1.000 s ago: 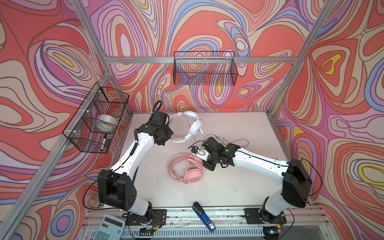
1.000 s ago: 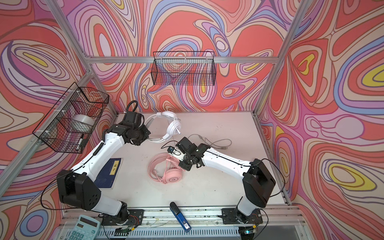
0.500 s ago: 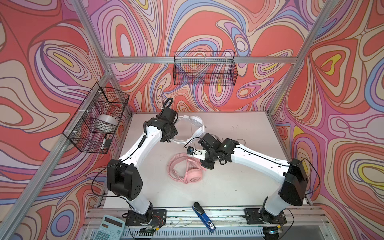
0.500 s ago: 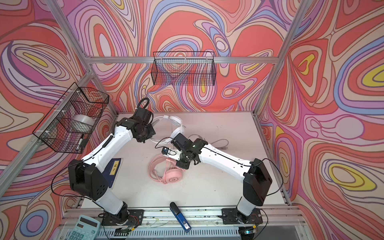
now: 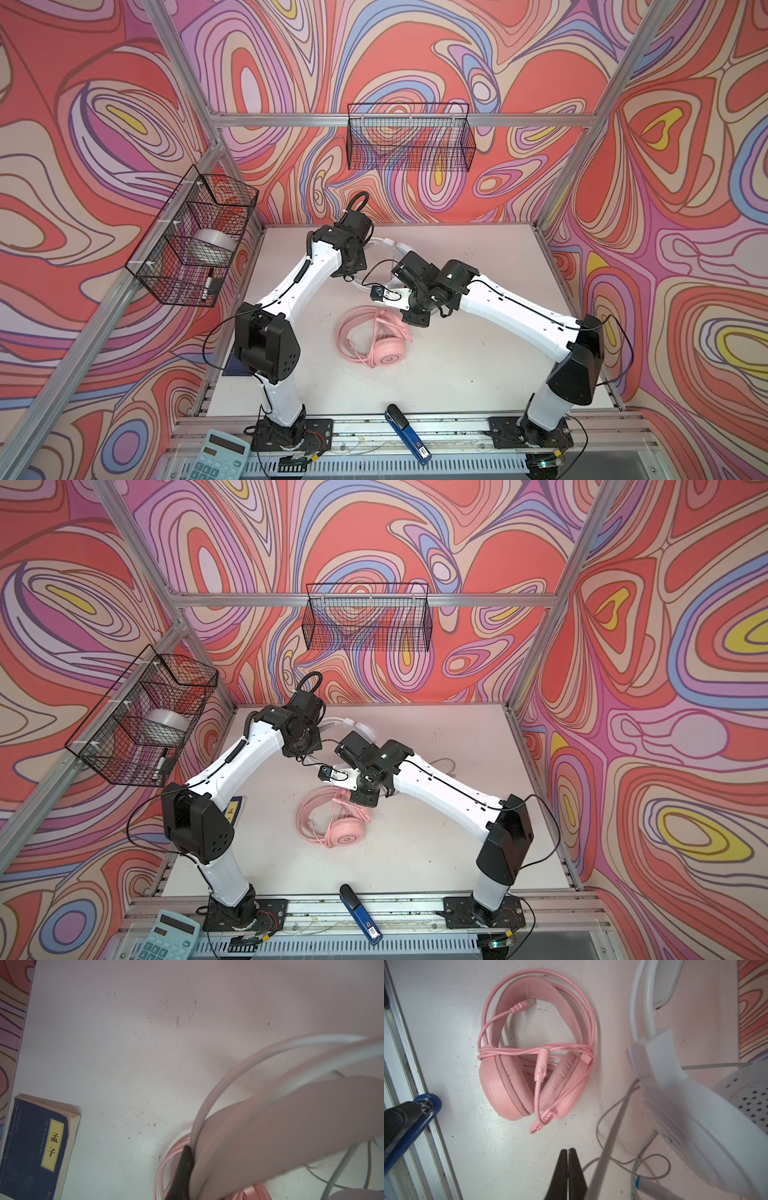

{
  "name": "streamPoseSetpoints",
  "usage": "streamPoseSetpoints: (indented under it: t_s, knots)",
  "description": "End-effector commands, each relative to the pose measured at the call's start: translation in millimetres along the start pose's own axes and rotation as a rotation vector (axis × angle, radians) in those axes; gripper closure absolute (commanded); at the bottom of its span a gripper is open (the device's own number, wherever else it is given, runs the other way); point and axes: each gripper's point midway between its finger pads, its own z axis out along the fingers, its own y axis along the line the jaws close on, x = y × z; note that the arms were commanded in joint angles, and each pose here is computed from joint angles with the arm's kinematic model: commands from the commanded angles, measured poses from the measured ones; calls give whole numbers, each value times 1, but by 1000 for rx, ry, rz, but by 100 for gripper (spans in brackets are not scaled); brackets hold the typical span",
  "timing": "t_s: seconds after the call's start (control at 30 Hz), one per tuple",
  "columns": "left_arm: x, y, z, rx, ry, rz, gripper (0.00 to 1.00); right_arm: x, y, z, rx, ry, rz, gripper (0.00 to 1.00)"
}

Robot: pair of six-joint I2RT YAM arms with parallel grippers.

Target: Wrap the headphones

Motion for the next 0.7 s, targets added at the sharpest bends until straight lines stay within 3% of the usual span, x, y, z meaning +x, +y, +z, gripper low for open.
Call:
streamPoseSetpoints:
  t_s: [0.0,0.4,0.67]
  knots:
    - [-9,3,-4,-67,-37,57,100,8,1,-8,2,66,-31,100]
    - [-4,-9,-1,-42,-2,135,100,15,-22,-29,123,129,-75,98]
    - [6,-23,2,5,40,196,100,15,-47,-45,282,119,-132,94]
